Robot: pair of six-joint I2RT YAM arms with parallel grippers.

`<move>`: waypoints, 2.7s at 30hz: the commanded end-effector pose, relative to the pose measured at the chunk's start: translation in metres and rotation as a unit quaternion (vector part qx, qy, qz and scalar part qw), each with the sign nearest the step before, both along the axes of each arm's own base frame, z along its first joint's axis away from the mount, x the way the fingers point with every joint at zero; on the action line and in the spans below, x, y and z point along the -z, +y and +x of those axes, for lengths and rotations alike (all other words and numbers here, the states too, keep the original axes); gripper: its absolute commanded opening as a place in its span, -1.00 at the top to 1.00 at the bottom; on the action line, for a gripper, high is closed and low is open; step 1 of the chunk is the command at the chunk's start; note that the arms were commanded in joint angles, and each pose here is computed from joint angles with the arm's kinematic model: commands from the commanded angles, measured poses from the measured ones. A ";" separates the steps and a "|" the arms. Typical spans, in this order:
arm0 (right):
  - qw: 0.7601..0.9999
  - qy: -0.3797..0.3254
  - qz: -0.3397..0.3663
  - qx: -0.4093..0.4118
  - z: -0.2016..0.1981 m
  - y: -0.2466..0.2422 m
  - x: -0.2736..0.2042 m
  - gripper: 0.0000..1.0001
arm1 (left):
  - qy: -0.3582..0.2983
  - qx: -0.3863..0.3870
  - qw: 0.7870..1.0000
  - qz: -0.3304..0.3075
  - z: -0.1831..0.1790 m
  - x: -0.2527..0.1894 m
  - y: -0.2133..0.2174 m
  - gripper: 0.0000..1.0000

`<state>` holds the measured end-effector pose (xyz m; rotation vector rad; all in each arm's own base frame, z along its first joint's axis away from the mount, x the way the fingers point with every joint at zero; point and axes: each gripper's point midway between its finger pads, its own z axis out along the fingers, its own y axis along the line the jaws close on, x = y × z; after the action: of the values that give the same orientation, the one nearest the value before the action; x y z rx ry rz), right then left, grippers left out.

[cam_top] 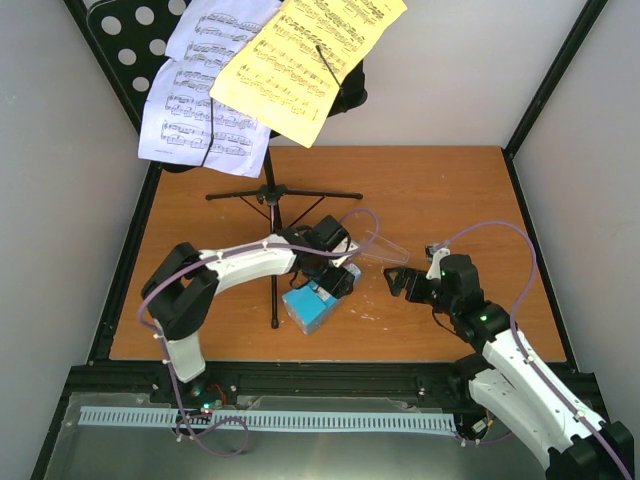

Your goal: Pack up the instrument practice props

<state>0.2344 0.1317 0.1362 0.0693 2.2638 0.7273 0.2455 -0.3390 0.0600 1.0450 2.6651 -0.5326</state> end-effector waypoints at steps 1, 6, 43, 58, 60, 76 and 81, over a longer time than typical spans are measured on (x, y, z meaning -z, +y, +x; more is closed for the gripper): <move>0.998 -0.002 0.059 -0.012 -0.001 0.012 -0.015 -1.00 | -0.079 0.016 0.993 -0.091 0.007 -0.056 -0.019 0.17; 0.990 -0.008 0.116 -0.078 -0.007 0.038 -0.036 -1.00 | -0.120 0.026 0.979 -0.162 0.002 -0.081 -0.024 0.26; 0.974 -0.003 0.084 -0.209 -0.002 0.107 -0.033 0.02 | -0.210 0.062 0.920 -0.324 -0.035 -0.129 -0.029 0.26; 0.961 -0.118 0.034 -0.250 -0.010 0.098 -0.061 0.52 | -0.210 0.025 0.901 -0.379 -0.044 -0.167 -0.015 -0.98; 0.957 -0.139 0.021 -0.256 -0.011 0.097 -0.066 0.53 | -0.209 0.019 0.895 -0.394 -0.048 -0.178 -0.010 -0.99; 0.891 -0.305 -0.115 -0.315 -0.015 0.131 -0.097 0.61 | -0.099 -0.070 0.895 -0.428 -0.051 -0.164 0.032 -0.99; 0.864 -0.340 -0.139 -0.344 -0.018 0.147 -0.094 0.61 | -0.088 -0.076 0.895 -0.430 -0.056 -0.156 0.038 -0.99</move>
<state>0.2060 0.2608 0.1847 -0.9937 1.8649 0.6701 0.1960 -0.3016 0.2033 0.5794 1.9879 -1.2525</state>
